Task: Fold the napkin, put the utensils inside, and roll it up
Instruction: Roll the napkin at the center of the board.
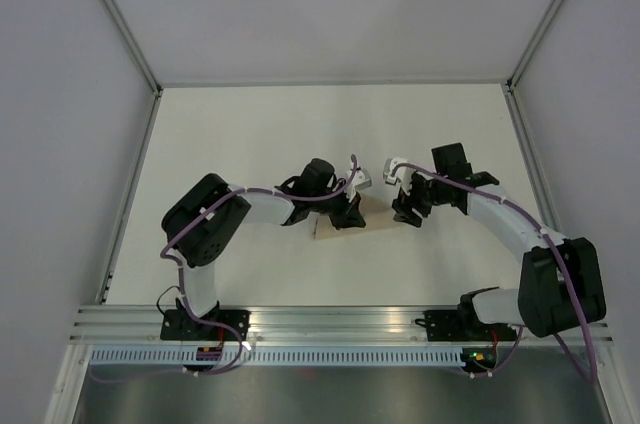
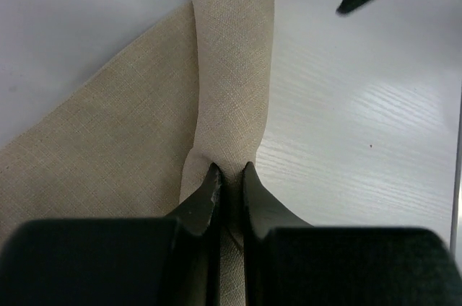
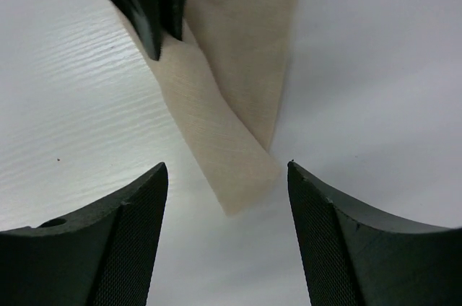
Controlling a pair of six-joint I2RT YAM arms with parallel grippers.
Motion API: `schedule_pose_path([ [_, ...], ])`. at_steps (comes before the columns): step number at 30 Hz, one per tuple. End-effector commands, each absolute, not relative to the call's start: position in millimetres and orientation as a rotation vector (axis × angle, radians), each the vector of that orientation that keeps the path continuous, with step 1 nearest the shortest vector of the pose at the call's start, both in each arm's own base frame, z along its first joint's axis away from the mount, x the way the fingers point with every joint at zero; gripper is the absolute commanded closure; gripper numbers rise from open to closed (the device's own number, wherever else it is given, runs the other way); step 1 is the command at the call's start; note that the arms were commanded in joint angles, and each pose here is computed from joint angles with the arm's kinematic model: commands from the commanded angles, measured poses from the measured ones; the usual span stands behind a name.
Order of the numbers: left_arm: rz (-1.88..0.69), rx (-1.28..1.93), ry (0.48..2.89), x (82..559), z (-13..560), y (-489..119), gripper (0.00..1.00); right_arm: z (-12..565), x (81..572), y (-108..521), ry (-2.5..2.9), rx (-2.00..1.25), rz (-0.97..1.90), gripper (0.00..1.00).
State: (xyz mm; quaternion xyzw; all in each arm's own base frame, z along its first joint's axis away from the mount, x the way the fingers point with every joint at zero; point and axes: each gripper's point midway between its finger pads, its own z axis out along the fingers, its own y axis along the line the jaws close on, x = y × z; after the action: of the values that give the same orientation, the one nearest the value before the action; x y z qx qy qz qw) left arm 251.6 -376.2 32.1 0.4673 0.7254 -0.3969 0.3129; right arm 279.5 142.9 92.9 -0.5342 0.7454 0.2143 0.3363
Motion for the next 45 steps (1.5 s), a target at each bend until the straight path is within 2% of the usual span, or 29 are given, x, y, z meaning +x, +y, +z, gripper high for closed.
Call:
schedule_pose_path([
  [1, -1.171, 1.256, 2.256, 203.1, -27.4, -348.2, 0.98, 93.4, 284.9, 155.5, 1.760, -1.501, 0.396, 0.27],
  [13, -1.236, 1.241, 2.325, 201.9, -37.2, -347.5, 0.98, 55.8, 265.0, 197.2, 1.680, -1.698, 0.290, 0.26],
  [18, -1.236, 1.238, 2.336, 203.1, -36.7, -347.2, 0.98, 43.8, 261.8, 202.2, 1.697, -1.743, 0.287, 0.29],
  [26, -1.250, 1.239, 2.334, 204.8, -34.8, -348.4, 0.97, 30.9, 262.5, 203.6, 1.743, -1.769, 0.284, 0.43],
  [30, -1.253, 1.226, 2.316, 210.9, -27.6, -350.5, 0.93, 25.3, 260.5, 201.5, 1.771, -1.794, 0.291, 0.59],
  [32, -1.249, 1.215, 2.298, 216.0, -22.1, -350.8, 0.88, 20.8, 259.1, 200.1, 1.799, -1.816, 0.300, 0.65],
  [33, -1.254, 1.182, 2.312, 217.9, -18.1, -351.5, 0.85, 17.1, 257.9, 199.5, 1.812, -1.828, 0.304, 0.72],
  [36, -1.238, 1.145, 2.288, 227.3, -7.0, -351.6, 0.77, 11.7, 252.4, 195.6, 1.856, -1.858, 0.327, 0.81],
  [41, -1.182, 1.079, 2.241, 245.9, 13.2, -351.6, 0.65, 11.5, 246.4, 199.6, 1.898, -1.890, 0.430, 0.88],
  [45, -1.111, 1.004, 2.196, 265.4, 36.7, -348.2, 0.63, 6.4, 241.4, 194.8, 1.965, -1.903, 0.521, 0.89],
])
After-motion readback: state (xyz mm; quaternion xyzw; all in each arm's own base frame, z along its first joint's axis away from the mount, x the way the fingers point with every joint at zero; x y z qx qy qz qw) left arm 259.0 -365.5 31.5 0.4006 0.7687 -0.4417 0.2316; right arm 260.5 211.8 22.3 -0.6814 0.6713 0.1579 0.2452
